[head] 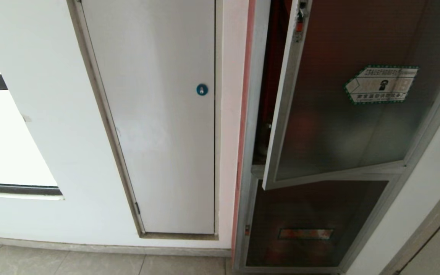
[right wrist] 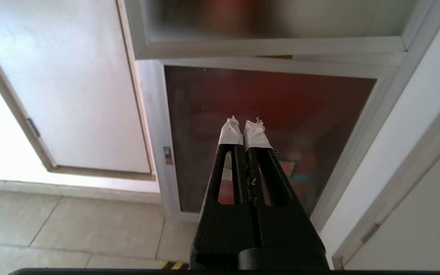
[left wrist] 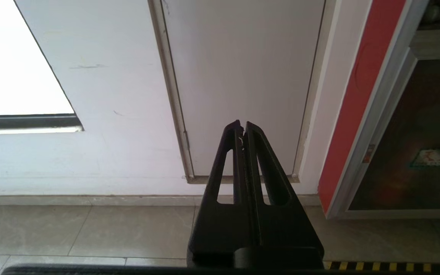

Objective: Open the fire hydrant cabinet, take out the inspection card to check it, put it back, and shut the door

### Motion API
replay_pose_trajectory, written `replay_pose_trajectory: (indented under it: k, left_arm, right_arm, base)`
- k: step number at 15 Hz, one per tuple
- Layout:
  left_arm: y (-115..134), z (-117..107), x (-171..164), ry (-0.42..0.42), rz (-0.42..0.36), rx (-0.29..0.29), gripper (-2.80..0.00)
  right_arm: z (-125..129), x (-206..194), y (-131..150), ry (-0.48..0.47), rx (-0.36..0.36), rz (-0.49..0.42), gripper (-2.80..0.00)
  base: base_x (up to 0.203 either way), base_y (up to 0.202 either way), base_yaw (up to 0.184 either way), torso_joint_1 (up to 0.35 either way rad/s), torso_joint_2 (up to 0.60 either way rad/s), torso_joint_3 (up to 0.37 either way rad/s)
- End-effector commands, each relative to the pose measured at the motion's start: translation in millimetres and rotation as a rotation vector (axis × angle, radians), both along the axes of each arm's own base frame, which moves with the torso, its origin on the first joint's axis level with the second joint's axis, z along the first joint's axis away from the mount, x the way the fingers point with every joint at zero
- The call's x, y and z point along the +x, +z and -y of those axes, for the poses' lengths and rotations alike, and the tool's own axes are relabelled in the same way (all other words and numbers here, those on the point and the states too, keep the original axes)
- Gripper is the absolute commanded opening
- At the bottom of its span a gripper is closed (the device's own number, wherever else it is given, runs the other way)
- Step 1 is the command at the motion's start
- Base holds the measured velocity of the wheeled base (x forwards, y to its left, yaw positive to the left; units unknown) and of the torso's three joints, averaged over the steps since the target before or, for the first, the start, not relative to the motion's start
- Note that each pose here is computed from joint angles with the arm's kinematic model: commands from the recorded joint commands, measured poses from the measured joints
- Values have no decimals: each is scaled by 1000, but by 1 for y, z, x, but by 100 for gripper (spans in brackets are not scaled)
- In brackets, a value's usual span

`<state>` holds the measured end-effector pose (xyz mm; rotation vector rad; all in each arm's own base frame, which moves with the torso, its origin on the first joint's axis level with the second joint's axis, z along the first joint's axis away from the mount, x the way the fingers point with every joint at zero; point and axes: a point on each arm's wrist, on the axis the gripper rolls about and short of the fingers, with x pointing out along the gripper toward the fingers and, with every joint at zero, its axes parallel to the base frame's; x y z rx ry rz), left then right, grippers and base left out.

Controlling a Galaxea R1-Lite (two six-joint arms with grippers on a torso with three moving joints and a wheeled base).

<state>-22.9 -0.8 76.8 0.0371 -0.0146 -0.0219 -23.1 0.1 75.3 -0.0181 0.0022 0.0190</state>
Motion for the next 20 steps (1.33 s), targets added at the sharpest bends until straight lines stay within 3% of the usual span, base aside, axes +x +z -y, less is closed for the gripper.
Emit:
replay_pose_trajectory:
  k: [1,20]
  left_arm:
    - [-2,0,1,-1,-3,0,-280]
    - [-2,0,1,-1,-7,-2,-280]
  right_arm:
    - [0,0,0,1,0,-1,-280]
    - [0,0,0,1,0,-1,-280]
  base:
    - [198,0,2,2,0,2]
    - [197,0,0,2,2,2]
